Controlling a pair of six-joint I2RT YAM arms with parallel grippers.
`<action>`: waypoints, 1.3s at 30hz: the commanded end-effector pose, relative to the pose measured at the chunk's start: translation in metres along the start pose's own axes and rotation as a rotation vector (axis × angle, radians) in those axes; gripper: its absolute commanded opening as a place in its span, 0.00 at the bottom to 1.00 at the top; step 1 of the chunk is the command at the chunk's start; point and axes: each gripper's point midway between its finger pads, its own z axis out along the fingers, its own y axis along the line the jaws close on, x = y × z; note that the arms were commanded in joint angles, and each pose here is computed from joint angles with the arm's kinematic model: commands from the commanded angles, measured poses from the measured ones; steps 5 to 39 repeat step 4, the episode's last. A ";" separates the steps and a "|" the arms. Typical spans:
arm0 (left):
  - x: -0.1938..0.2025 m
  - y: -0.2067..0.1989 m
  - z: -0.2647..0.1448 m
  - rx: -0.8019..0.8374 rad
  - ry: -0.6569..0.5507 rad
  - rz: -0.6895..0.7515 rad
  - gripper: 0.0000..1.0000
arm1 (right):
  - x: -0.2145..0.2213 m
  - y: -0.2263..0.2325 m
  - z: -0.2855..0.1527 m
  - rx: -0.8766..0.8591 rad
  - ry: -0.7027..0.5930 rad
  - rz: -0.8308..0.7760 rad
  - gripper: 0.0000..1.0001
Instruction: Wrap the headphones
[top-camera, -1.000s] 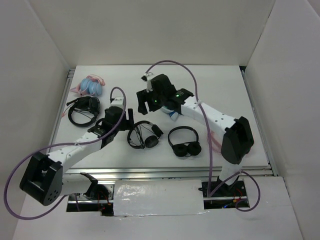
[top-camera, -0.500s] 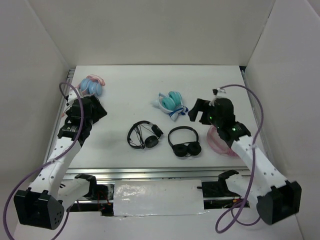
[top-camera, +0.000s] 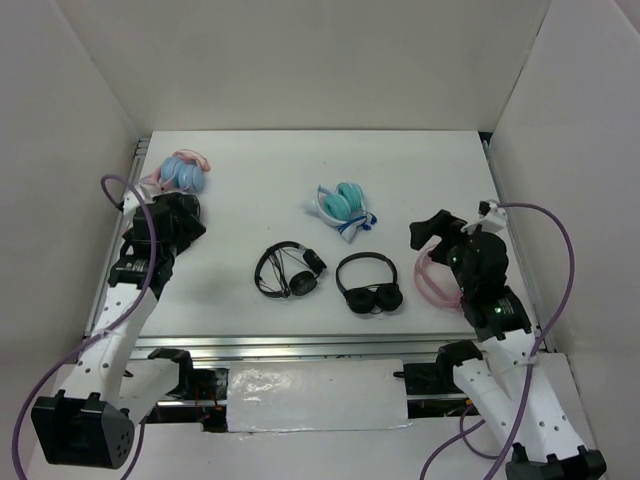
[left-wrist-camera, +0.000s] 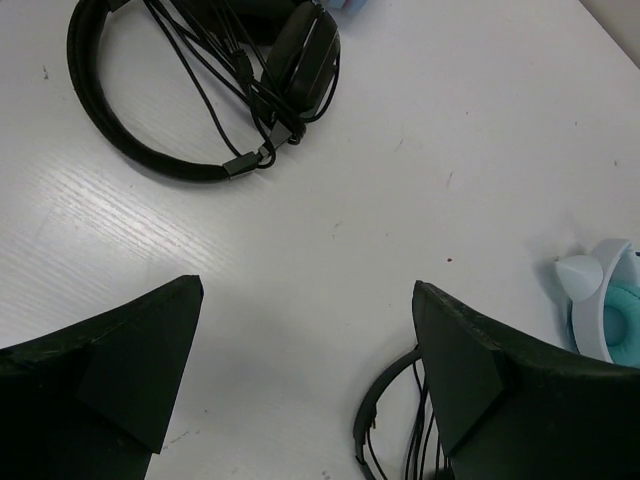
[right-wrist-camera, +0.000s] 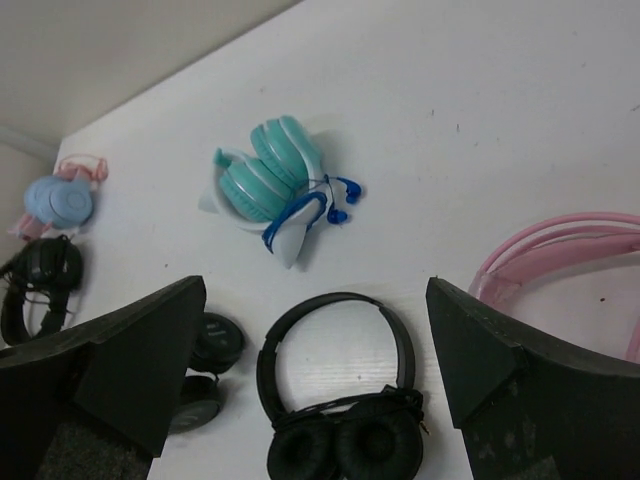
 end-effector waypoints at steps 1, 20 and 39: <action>-0.015 -0.003 -0.007 0.037 -0.075 -0.036 0.99 | -0.014 -0.013 -0.006 0.080 -0.081 0.071 1.00; -0.019 -0.003 -0.012 0.057 -0.106 -0.038 0.99 | -0.016 -0.017 -0.007 0.122 -0.058 0.068 1.00; -0.019 -0.003 -0.012 0.057 -0.106 -0.038 0.99 | -0.016 -0.017 -0.007 0.122 -0.058 0.068 1.00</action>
